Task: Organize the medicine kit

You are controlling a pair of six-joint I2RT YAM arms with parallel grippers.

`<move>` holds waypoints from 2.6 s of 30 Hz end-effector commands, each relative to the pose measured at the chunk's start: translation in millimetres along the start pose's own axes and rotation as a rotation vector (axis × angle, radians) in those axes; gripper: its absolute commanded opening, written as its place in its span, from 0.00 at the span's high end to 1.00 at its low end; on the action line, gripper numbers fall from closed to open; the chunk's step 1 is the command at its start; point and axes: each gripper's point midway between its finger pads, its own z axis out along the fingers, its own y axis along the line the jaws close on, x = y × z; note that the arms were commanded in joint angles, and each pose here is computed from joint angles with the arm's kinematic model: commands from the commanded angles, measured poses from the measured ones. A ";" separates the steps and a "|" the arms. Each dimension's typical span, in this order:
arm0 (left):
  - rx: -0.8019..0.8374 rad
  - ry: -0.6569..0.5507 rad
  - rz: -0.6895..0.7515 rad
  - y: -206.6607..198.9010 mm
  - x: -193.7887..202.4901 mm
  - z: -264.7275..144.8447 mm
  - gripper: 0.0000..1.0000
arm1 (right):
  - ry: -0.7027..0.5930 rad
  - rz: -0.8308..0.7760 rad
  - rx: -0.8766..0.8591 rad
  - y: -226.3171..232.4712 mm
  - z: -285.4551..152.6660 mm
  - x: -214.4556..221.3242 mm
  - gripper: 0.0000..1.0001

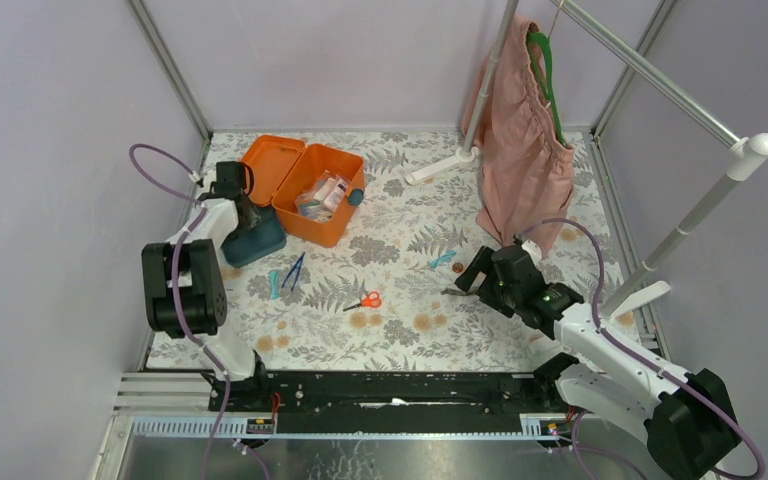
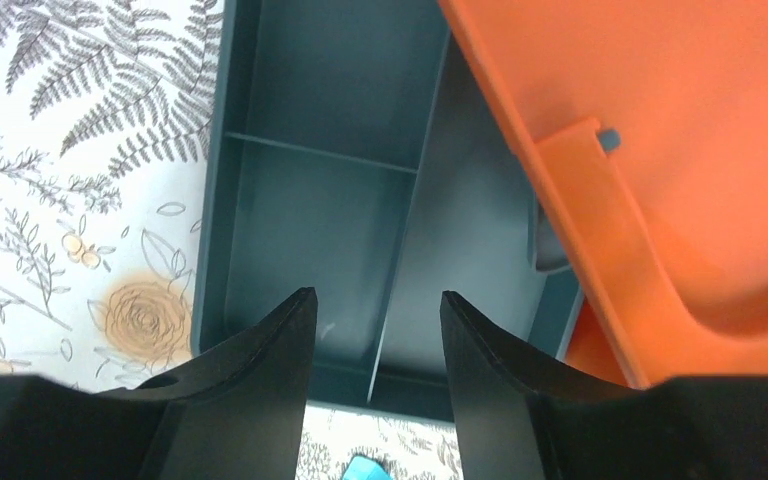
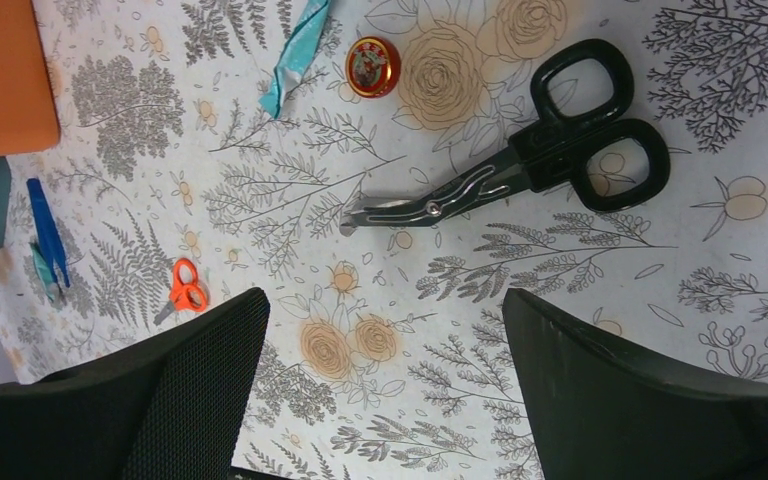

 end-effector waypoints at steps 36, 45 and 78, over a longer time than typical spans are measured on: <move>-0.210 -0.046 -0.205 81.3 -25.5 -27.4 1.00 | -0.051 0.007 -0.045 11.8 -16.1 -13.2 0.01; -0.087 -0.155 -0.349 87.8 -38.5 -88.3 1.00 | -0.026 -0.019 -0.051 15.8 -13.5 -10.7 0.00; 0.689 -0.189 0.787 -258.4 182.4 -247.9 1.00 | -0.178 -0.154 -0.118 15.8 -60.7 -39.2 0.00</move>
